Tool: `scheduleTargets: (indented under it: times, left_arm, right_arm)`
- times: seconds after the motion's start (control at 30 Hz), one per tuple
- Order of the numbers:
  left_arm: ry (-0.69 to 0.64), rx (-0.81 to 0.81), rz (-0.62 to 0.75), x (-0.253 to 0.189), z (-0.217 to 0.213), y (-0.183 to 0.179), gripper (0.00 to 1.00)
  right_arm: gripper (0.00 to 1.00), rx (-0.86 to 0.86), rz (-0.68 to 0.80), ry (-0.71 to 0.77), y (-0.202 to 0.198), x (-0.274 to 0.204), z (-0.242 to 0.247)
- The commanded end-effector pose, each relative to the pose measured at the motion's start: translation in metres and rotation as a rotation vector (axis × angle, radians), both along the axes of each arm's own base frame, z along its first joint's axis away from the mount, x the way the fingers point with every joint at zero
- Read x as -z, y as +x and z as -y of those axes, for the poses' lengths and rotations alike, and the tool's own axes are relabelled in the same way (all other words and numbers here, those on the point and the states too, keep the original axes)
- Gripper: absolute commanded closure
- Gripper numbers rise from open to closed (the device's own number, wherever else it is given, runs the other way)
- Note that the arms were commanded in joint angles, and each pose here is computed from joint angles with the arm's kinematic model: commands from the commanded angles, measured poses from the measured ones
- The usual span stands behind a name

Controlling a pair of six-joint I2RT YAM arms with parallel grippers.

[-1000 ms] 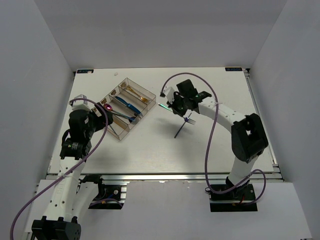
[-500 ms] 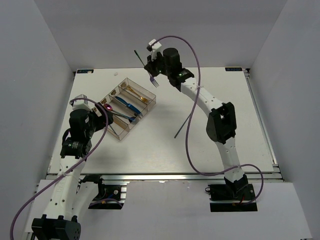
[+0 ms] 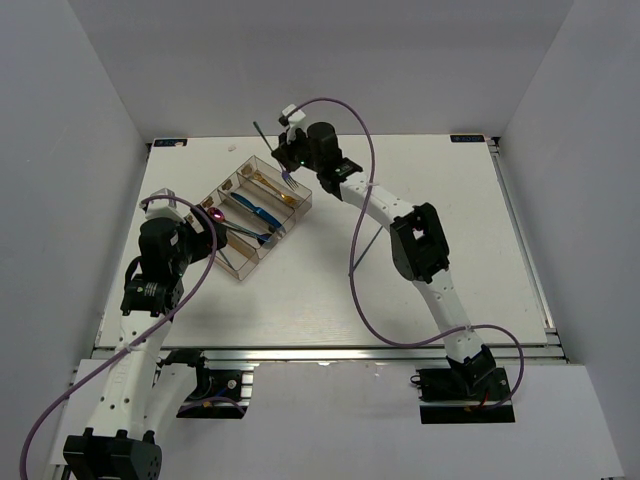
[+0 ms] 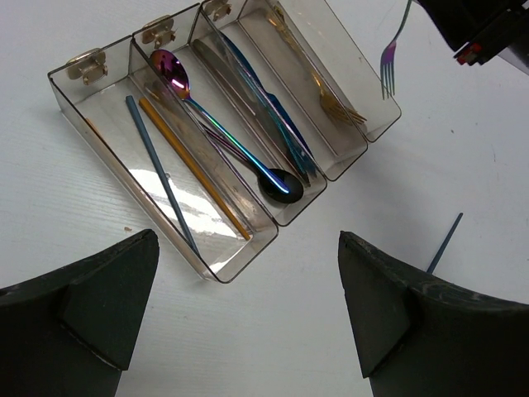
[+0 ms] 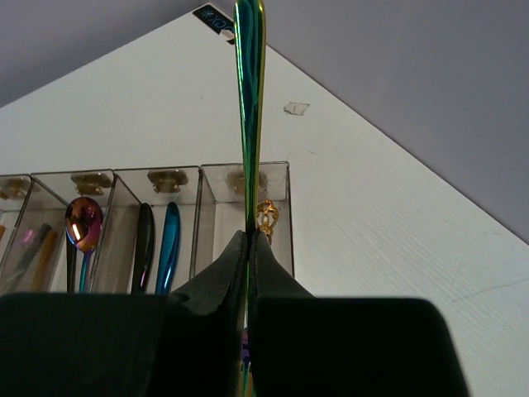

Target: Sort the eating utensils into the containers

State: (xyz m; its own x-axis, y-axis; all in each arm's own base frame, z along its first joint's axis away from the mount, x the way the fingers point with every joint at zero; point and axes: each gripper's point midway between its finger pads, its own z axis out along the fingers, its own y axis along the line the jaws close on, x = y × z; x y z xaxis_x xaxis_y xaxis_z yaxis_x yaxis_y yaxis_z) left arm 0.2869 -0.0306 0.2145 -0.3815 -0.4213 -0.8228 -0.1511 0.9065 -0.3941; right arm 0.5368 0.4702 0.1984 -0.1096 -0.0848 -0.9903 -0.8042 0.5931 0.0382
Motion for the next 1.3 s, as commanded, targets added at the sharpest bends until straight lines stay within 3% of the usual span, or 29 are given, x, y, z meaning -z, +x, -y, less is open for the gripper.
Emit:
scheduleTargets:
  times: [0.0, 0.5, 0.57, 0.6, 0.67, 0.77, 0.8, 0.93, 1.03, 1.07, 1.27]
  left_arm:
    - [-0.001, 0.015, 0.011, -0.001, 0.001, -0.001, 0.02]
    - [-0.001, 0.020, 0.011, -0.001, 0.002, -0.001, 0.02]
    - [0.000, 0.018, 0.011, -0.001, 0.002, -0.001, 0.02]
    - [0.000, 0.018, 0.011, -0.001, 0.002, -0.001, 0.02]
    - [0.000, 0.018, 0.011, -0.001, 0.002, -0.001, 0.02]
    - [-0.001, 0.020, 0.008, 0.000, 0.002, -0.001, 0.02]
    - [-0.001, 0.020, 0.010, -0.001, 0.002, -0.001, 0.02]
    - [0.000, 0.018, 0.007, 0.000, 0.002, 0.000, 0.02]
    - [0.000, 0.018, 0.005, 0.001, 0.002, 0.000, 0.02]
    - [0.000, 0.018, 0.005, 0.001, 0.002, 0.000, 0.02]
    - [0.000, 0.018, 0.010, -0.001, 0.002, 0.000, 0.02]
  right_arm:
    - [1.00, -0.021, 0.145, -0.012, 0.001, -0.019, -0.006]
    - [0.99, -0.046, 0.095, -0.099, -0.001, 0.030, -0.006]
    - [0.93, -0.043, 0.090, -0.105, -0.001, 0.033, -0.005]
    - [0.82, -0.044, 0.089, -0.108, -0.003, 0.033, -0.005]
    - [0.73, -0.045, 0.083, -0.116, -0.005, 0.036, -0.003]
    - [0.46, -0.040, 0.083, -0.108, -0.007, 0.029, -0.001]
    - [0.27, -0.042, 0.087, -0.105, -0.008, 0.026, -0.001]
    - [0.26, -0.025, 0.111, -0.086, -0.011, -0.001, 0.004]
    - [0.24, 0.030, 0.150, -0.028, -0.020, -0.054, 0.021]
    - [0.11, 0.082, 0.149, -0.018, -0.019, -0.061, 0.030]
    - [0.11, 0.449, -0.013, 0.017, -0.028, -0.077, 0.106]
